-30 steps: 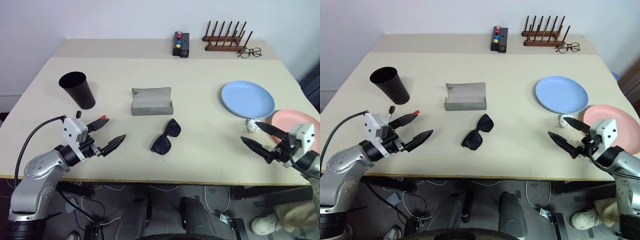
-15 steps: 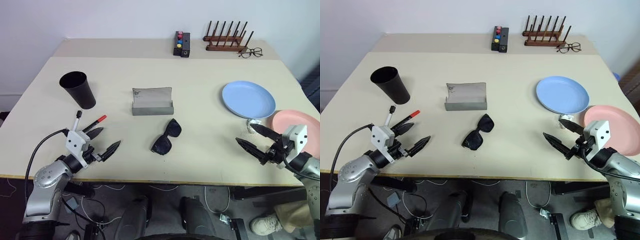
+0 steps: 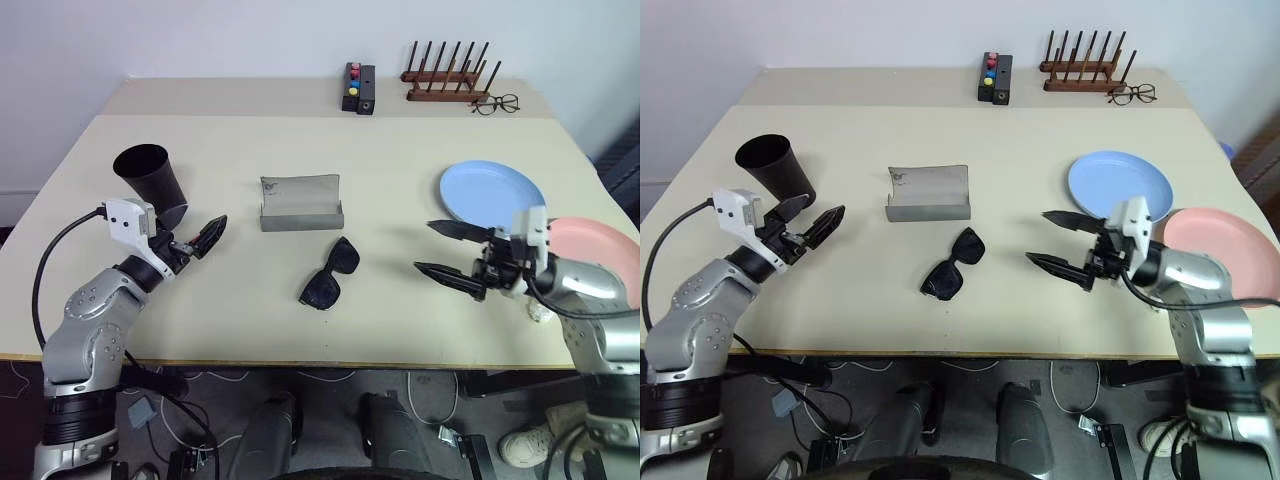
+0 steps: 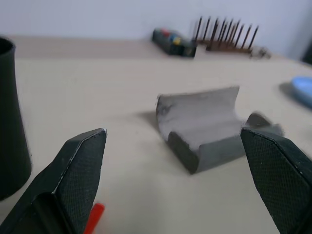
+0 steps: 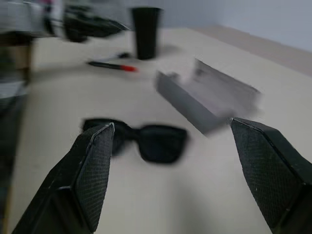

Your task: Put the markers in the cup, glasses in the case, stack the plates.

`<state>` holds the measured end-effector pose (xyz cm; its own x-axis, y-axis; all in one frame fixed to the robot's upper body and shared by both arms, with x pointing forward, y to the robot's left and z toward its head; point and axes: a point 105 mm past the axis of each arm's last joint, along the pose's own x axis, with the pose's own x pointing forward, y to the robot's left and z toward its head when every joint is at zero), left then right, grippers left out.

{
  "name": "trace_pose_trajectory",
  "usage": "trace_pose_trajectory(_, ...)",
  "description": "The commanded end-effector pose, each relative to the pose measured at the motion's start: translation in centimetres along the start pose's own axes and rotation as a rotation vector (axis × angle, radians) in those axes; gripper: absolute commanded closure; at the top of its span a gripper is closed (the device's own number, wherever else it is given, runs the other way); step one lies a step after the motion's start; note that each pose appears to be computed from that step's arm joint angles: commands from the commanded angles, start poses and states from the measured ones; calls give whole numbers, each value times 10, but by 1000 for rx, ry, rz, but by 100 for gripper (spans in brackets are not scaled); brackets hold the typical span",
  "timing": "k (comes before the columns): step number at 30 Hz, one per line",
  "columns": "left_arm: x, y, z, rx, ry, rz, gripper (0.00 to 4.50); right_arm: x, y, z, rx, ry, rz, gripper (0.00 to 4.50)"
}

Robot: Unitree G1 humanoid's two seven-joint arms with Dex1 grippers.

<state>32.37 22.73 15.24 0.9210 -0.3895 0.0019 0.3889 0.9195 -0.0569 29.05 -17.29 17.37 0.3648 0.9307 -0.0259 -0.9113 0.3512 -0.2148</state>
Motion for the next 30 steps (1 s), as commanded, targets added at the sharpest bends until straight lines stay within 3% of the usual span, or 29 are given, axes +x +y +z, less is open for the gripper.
trace_pose_trajectory(1,2,-2,3,43,61,10,0,20,2,9,-15,-29,124,63)
trace_pose_trajectory(8,8,0,-3,62,225,15,0,54,-1,16,-49,-56,249,63)
trace_pose_trajectory(18,14,-7,-6,129,385,-127,0,67,-8,14,-71,-43,263,63)
trace_pose_trajectory(30,11,6,-12,120,406,-121,0,75,-31,3,-147,46,162,63)
